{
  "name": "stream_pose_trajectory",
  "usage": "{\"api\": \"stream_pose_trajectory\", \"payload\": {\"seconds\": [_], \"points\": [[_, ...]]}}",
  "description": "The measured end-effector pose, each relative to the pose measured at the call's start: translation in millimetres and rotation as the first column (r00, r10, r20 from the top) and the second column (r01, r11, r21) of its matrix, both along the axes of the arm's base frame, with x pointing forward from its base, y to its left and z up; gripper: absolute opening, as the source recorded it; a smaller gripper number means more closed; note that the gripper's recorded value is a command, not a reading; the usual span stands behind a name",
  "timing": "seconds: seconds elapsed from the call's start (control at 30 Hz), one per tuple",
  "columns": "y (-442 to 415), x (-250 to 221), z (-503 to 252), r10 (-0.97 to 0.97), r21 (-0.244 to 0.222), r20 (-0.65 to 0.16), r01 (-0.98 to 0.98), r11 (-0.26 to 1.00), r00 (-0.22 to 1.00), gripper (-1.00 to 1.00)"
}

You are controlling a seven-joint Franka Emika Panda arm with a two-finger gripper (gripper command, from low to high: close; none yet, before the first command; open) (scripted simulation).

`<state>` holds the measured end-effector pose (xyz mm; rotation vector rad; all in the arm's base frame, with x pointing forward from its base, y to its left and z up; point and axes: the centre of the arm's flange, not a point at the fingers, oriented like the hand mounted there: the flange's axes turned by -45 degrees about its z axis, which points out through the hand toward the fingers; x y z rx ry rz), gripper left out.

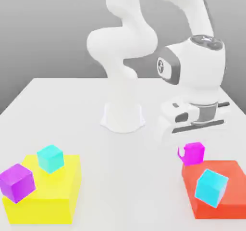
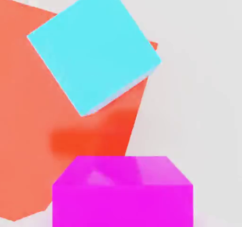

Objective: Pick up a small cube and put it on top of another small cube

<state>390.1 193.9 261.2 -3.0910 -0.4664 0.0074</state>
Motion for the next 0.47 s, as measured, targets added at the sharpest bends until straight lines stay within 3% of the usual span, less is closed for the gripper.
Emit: {"api": "stream_pose_trajectory", "payload": {"seconds": [0.13, 0.27, 0.3, 0.47], "points": [[19, 35, 34, 0.008, -0.008, 0.004, -0.008, 1.0, 1.0, -1.0], [23, 46, 0, 0.008, -0.014, 0.007, -0.008, 1.0, 1.0, -1.0], [23, 45, -13, 0.009, -0.014, 0.007, -0.009, 1.0, 1.0, 1.0], [23, 45, -13, 0.009, -0.014, 0.007, -0.009, 1.0, 1.0, 1.0]]}}
